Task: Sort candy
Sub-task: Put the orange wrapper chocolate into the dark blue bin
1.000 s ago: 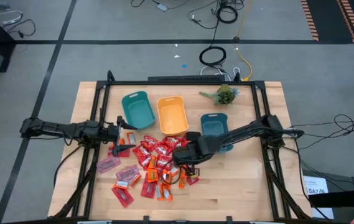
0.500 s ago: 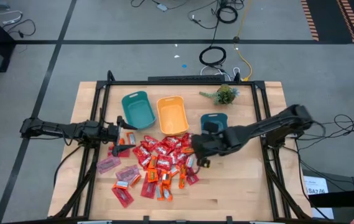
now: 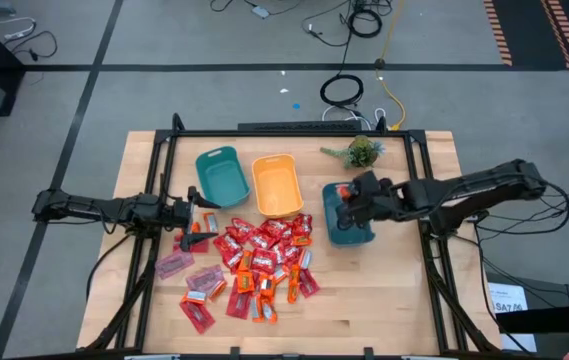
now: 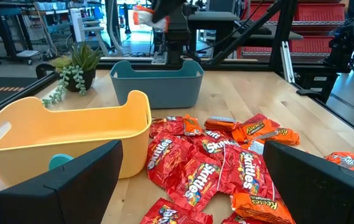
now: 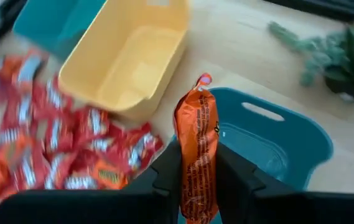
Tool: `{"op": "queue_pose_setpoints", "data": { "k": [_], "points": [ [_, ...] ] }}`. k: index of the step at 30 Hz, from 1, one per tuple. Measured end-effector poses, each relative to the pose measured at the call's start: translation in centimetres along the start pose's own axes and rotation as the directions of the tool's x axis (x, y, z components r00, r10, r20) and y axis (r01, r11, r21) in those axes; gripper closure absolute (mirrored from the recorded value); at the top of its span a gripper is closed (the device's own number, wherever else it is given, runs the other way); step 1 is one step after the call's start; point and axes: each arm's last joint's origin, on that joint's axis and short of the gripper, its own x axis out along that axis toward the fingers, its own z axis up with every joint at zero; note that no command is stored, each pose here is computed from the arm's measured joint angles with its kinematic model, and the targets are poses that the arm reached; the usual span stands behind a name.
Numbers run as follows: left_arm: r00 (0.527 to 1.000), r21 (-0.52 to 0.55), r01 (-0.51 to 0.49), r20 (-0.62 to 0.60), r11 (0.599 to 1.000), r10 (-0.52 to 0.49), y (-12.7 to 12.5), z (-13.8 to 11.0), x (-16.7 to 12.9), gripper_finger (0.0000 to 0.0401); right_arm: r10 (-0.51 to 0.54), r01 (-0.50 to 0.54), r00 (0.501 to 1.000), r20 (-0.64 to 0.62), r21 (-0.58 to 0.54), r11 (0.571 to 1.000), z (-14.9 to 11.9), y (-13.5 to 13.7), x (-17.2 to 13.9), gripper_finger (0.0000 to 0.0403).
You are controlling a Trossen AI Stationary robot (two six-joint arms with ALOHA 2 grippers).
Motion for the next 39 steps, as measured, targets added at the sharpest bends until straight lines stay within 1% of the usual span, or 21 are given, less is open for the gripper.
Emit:
{"op": "queue_pose_setpoints", "data": {
  "k": [2, 4, 6, 8, 13, 17, 22, 26, 39],
  "points": [
    [1.000, 0.000, 0.000, 0.000, 1.000, 0.000, 0.0, 0.0, 0.0, 0.0005, -0.037, 0.038, 0.999, -0.018, 0.068, 0.997, 0.2, -0.5, 0.3, 0.0339],
    [1.000, 0.000, 0.000, 0.001, 1.000, 0.000, 0.0, 0.0, 0.0, 0.0005, -0.082, 0.090, 0.994, -0.079, 0.106, 0.990, 0.3, -1.1, 0.7, 0.0339],
    [1.000, 0.000, 0.000, 0.000, 1.000, 0.000, 0.0, 0.0, 0.0, 0.0005, -0.133, 0.153, 0.979, -0.157, 0.118, 0.981, 0.1, -1.6, 1.4, 0.0339],
    [1.000, 0.000, 0.000, 0.000, 1.000, 0.000, 0.0, 0.0, 0.0, 0.0005, -0.168, 0.192, 0.965, -0.200, 0.108, 0.975, 0.0, -1.7, 1.9, 0.0337],
    [1.000, 0.000, 0.000, 0.000, 1.000, 0.000, 0.0, 0.0, 0.0, 0.0005, -0.197, 0.215, 0.956, -0.219, 0.063, 0.975, -0.5, -1.3, 3.2, 0.0330],
    [1.000, 0.000, 0.000, 0.001, 1.000, 0.000, 0.0, 0.0, 0.0, 0.0005, -0.233, 0.249, 0.937, -0.262, 0.032, 0.968, -1.1, -1.0, 4.4, 0.0329],
    [1.000, 0.000, 0.000, 0.000, 1.000, 0.000, 0.0, 0.0, 0.0, 0.0005, -0.275, 0.283, 0.921, -0.277, -0.011, 0.959, -1.7, -0.7, 5.5, 0.0328],
    [1.000, 0.000, 0.000, 0.000, 1.000, 0.000, 0.0, 0.0, 0.0, 0.0005, -0.288, 0.292, 0.915, -0.283, -0.029, 0.956, -1.9, -0.6, 5.9, 0.0328],
    [1.000, 0.000, 0.000, 0.000, 1.000, 0.000, 0.0, 0.0, 0.0, 0.0005, -0.280, 0.283, 0.911, -0.301, -0.035, 0.958, -2.0, -0.6, 5.9, 0.0328]
  ]
}}
